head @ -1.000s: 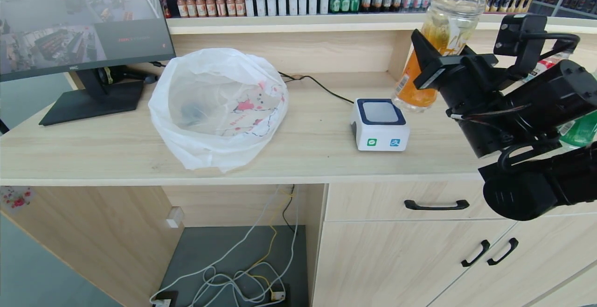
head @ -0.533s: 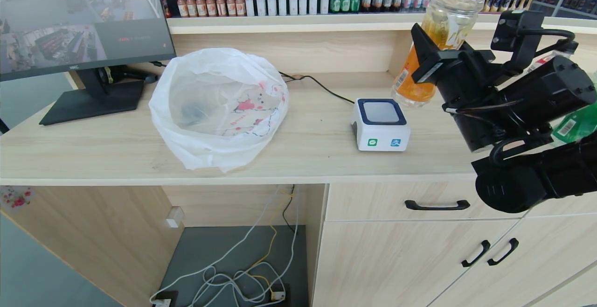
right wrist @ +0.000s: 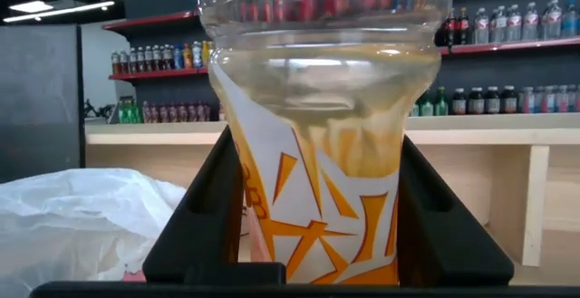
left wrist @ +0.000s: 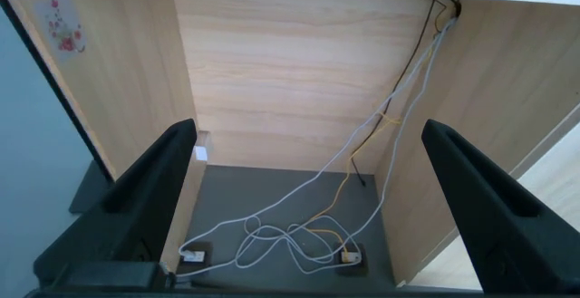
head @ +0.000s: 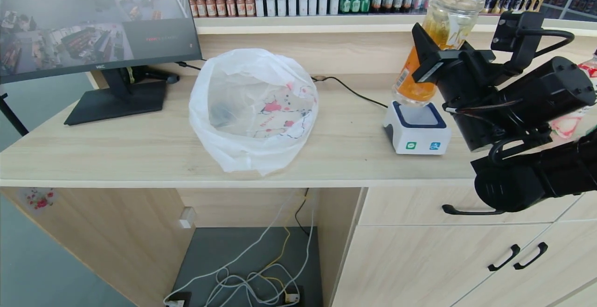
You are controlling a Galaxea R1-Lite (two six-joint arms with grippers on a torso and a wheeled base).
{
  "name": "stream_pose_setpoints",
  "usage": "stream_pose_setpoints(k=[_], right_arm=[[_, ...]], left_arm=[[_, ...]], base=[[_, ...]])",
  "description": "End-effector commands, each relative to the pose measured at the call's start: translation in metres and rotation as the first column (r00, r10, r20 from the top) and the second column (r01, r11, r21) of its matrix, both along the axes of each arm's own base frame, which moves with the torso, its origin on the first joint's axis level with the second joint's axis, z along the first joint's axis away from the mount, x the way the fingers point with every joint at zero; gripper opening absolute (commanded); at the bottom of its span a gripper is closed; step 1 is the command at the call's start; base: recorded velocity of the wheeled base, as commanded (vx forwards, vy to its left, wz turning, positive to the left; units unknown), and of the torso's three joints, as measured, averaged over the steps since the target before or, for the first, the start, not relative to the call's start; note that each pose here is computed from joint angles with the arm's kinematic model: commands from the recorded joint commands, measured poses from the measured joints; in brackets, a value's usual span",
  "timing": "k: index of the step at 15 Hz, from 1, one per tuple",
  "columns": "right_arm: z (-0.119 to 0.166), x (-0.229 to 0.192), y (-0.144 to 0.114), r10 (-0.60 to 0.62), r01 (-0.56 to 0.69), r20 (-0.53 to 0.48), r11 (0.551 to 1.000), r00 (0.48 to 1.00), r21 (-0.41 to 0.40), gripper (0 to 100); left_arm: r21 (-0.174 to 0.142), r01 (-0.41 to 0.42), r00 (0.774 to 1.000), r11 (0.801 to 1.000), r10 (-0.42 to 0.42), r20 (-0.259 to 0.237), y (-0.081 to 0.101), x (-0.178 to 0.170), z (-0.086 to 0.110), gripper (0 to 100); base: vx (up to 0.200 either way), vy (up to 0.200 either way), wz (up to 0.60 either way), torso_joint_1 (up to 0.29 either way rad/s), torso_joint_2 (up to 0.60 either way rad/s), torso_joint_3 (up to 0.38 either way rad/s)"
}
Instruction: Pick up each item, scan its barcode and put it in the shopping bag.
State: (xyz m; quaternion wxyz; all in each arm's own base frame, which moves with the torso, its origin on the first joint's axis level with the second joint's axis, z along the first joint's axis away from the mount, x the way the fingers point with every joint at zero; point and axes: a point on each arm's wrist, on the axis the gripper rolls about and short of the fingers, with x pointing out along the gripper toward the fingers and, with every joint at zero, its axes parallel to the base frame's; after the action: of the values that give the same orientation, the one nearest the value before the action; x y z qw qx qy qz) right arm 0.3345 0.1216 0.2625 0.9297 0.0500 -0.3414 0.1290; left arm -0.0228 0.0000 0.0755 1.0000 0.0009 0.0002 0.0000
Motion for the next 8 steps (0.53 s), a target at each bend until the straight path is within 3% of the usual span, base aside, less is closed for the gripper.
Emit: stream_pose_setpoints(k=[1, 8], right_arm=[[-0.0031, 0.0020, 0.0014, 0.001, -0.001, -0.009, 1.000, 1.000, -0.004, 0], [-0.0045, 0.0023, 0.0015, 0.001, -0.001, -0.013, 1.000, 1.000, -0.006, 0]], left_arm=[[0.000, 0.002, 1.000, 1.000, -0.002, 0.000, 0.0000, 0.0000, 0.0000, 100], [0.000, 0.002, 1.000, 1.000, -0.002, 0.000, 0.0000, 0.0000, 0.0000, 100]], base=[[0.000, 0.200, 0.00, -0.002, 0.00, 0.007], [0.000, 0.200, 0.00, 0.003, 0.00, 0.002]])
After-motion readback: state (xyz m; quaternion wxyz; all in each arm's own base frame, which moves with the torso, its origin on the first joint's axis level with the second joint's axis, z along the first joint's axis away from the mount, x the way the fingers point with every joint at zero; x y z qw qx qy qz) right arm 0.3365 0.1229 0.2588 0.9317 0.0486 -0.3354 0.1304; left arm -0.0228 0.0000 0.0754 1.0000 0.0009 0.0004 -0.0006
